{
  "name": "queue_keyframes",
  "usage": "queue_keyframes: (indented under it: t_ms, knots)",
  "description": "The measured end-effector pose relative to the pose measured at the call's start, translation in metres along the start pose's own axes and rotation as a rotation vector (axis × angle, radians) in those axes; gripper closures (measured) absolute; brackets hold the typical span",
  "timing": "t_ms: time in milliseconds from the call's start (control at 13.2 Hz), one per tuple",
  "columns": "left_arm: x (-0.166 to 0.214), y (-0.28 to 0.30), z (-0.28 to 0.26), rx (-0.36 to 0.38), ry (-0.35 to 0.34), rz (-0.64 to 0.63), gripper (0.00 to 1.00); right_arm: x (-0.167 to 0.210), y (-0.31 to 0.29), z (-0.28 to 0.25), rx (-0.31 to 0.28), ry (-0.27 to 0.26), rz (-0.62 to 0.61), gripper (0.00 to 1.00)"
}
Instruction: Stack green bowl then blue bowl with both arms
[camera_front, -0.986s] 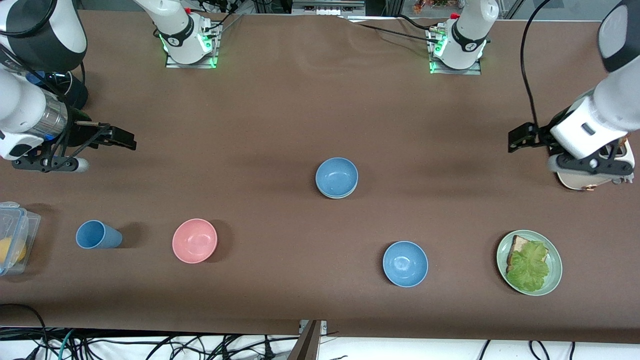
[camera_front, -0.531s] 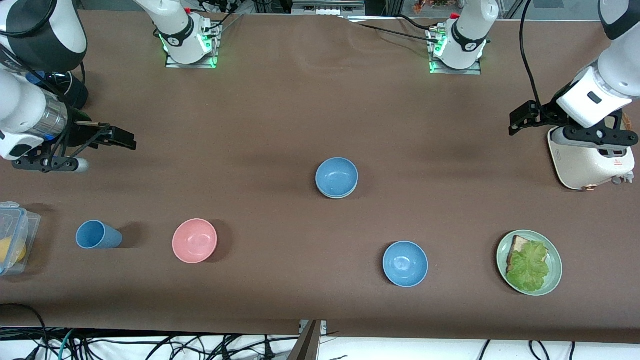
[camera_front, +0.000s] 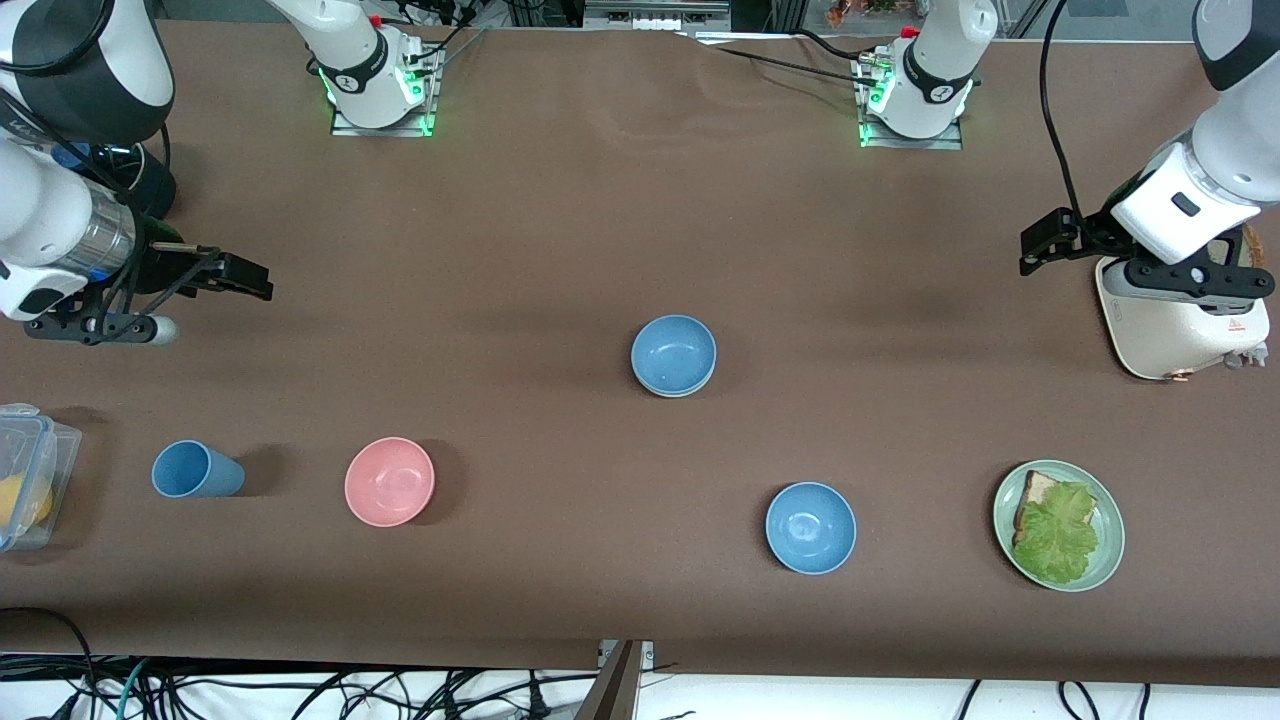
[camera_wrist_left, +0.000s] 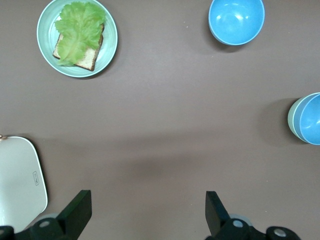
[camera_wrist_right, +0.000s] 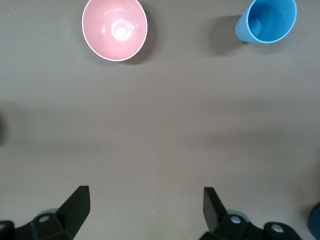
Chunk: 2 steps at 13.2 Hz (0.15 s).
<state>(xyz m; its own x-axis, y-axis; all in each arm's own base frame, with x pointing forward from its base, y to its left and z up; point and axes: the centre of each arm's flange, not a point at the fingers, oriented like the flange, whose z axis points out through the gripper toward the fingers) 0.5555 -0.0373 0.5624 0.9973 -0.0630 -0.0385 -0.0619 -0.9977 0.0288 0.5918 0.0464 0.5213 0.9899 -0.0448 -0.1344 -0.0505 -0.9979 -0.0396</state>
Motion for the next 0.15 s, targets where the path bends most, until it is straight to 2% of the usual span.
queue_keyframes:
  t_ms: [152]
  knots:
    - [-0.0001, -0.0008, 0.0003, 0.000, -0.001, -0.002, 0.00, 0.0000, 0.0000, 0.0000, 0.000, 0.000, 0.000, 0.00]
